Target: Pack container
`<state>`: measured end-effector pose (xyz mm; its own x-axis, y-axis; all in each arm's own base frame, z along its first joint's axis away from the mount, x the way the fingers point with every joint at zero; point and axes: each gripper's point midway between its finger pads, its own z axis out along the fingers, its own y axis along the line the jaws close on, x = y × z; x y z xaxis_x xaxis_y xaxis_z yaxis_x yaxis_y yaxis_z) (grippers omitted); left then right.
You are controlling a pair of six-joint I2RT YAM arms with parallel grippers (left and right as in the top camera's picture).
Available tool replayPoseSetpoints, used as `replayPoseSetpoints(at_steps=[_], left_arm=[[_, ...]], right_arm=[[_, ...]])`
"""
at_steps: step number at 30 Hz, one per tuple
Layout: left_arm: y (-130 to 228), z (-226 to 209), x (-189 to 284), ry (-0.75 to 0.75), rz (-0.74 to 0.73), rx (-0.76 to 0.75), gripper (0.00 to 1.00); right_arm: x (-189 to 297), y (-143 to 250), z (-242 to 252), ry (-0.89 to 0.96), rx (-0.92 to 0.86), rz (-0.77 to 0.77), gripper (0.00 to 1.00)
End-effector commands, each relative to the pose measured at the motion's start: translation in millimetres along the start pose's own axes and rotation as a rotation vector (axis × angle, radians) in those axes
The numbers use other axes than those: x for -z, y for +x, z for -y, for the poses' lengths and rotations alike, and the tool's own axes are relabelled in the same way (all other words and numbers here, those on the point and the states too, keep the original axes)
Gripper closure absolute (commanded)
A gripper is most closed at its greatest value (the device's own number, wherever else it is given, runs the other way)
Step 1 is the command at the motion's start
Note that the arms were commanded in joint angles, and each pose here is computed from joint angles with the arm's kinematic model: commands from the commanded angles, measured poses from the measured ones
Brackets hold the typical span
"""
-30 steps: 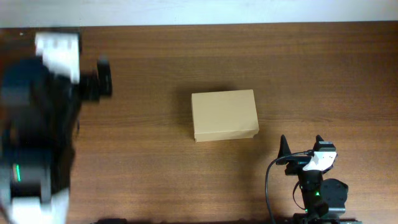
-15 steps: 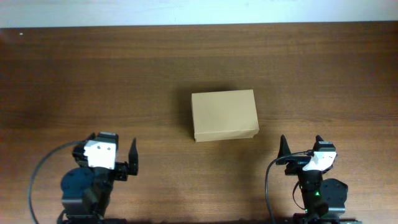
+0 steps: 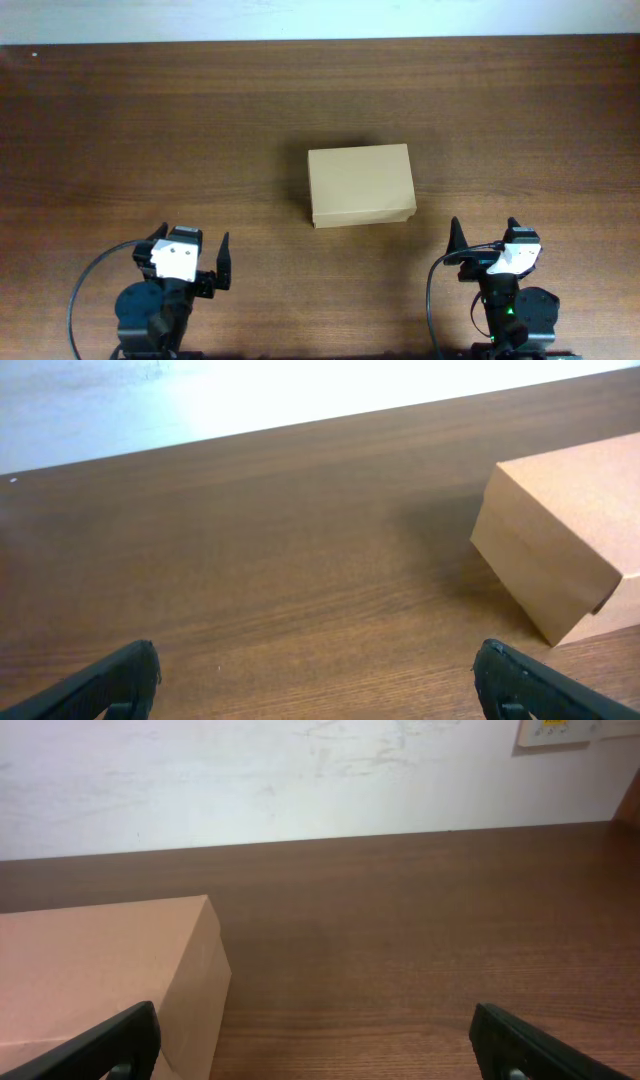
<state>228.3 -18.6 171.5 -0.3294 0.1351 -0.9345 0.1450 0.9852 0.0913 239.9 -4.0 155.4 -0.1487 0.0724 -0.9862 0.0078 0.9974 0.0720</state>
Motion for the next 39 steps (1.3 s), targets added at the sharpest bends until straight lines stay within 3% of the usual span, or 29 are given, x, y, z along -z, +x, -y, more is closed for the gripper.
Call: replayPoseSetpoints(at_steps=[1, 13, 25, 39], left_arm=[[7.5, 4.4, -2.8, 0.019, -0.001, -0.003, 0.0], [56.4, 9.7, -16.2, 0.027, -0.054, 0.002, 0.0], [33.3, 7.2, -9.1, 0.011, 0.062, -0.009, 0.0], [36.7, 7.5, -9.3, 0.012, 0.048, -0.008, 0.0]], right_arm=[[-0.5, 2.9, 4.4, 0.022, 0.001, 0.001, 0.01], [-0.5, 2.9, 4.4, 0.022, 0.001, 0.001, 0.0], [-0.5, 2.9, 4.4, 0.022, 0.001, 0.001, 0.01], [-0.5, 2.9, 4.4, 0.022, 0.001, 0.001, 0.01]])
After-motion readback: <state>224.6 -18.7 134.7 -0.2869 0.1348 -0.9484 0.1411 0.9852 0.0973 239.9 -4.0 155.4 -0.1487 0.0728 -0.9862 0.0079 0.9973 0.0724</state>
